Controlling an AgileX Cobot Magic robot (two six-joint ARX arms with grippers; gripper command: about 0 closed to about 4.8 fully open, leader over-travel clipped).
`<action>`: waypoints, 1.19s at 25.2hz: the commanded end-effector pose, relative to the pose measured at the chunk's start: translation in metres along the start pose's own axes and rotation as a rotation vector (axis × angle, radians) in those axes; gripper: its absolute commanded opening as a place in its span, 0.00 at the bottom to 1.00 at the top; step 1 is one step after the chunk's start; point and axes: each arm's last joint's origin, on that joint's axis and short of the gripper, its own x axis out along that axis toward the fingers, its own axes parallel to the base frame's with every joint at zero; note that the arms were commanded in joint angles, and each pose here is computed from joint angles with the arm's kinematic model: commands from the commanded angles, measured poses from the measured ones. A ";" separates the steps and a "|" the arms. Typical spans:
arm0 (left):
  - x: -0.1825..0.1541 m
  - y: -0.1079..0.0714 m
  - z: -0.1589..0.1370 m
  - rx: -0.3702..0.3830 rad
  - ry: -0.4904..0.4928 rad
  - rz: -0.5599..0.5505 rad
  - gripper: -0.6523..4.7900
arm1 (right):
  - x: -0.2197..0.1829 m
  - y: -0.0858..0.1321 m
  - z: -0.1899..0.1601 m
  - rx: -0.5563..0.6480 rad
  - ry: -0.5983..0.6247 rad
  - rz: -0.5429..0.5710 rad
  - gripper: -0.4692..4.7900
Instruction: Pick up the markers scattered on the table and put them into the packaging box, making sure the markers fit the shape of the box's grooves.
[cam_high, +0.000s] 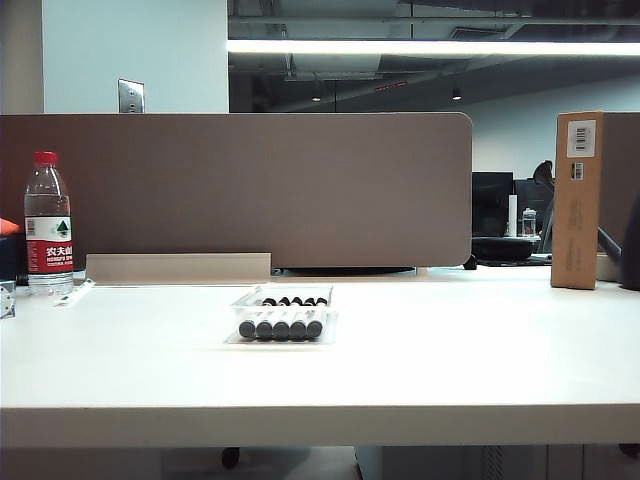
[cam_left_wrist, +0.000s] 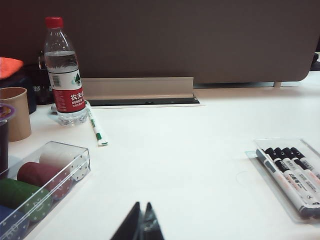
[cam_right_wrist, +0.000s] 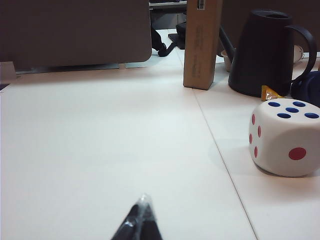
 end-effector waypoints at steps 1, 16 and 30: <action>0.000 0.000 0.003 0.001 -0.017 -0.003 0.11 | 0.000 0.000 0.000 -0.028 -0.011 0.013 0.07; 0.000 0.000 0.003 0.001 -0.017 -0.003 0.11 | 0.000 0.001 0.000 -0.027 -0.009 0.027 0.07; 0.000 0.000 0.003 0.001 -0.017 -0.003 0.11 | 0.000 0.001 0.000 -0.027 -0.009 0.026 0.07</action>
